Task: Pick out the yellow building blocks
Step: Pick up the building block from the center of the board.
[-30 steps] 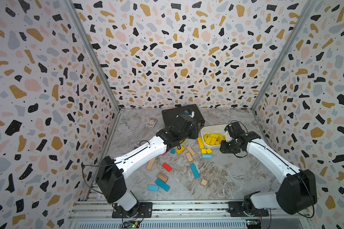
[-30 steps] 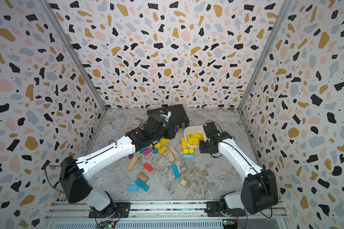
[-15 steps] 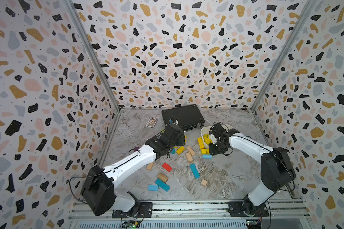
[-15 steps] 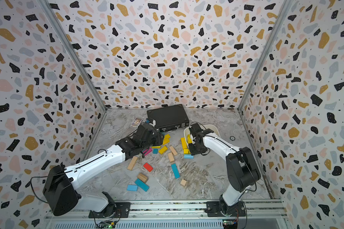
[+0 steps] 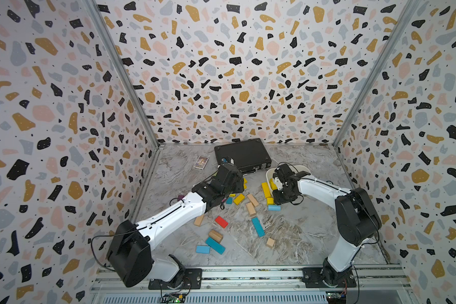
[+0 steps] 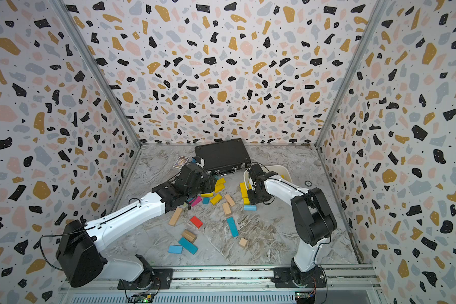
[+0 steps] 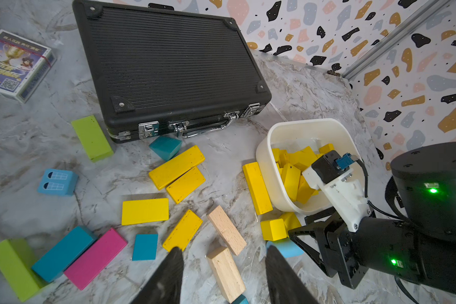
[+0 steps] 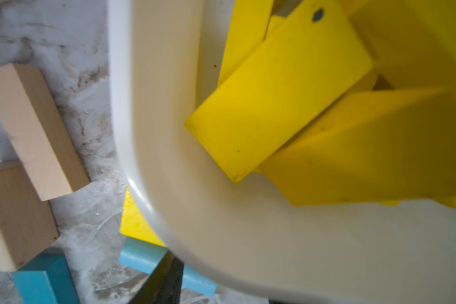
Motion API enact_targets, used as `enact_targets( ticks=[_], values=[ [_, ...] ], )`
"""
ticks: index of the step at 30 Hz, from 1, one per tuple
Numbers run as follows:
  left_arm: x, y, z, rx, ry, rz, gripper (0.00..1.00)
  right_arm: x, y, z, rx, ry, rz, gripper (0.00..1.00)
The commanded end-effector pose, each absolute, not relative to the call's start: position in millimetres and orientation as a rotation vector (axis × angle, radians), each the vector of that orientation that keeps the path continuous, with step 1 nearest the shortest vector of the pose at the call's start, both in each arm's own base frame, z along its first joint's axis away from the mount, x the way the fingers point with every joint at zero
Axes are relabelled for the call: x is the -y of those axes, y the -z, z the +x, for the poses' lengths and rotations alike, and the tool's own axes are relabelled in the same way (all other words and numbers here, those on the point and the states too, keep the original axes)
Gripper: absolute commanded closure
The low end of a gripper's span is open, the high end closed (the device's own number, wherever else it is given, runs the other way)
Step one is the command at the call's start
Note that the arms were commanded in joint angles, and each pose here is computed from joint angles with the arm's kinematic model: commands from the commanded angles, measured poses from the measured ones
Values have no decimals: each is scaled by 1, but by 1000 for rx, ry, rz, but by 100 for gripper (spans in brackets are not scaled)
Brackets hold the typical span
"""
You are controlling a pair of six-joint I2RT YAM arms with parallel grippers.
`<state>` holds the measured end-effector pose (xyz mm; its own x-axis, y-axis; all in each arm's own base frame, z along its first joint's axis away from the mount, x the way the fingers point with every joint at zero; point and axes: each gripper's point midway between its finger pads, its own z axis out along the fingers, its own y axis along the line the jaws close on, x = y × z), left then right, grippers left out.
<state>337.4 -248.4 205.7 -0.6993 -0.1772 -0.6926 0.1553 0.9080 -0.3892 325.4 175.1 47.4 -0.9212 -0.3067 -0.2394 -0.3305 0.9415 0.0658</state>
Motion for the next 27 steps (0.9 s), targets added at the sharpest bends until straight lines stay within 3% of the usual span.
enact_targets(
  ticks=[1,7,12,27],
  values=[
    [244,-215,339,-2243,566,-39,48,-182,-51,339,-2831,-155,-487,49],
    [243,-214,339,-2245,569,-46,48,-187,-42,343,-2838,-165,-487,51],
    [241,-214,340,-2246,560,-51,49,-188,-43,342,-2843,-174,-489,60],
    [232,-207,343,-2241,550,-100,49,-147,-120,308,-2728,-80,-368,76]
  ],
)
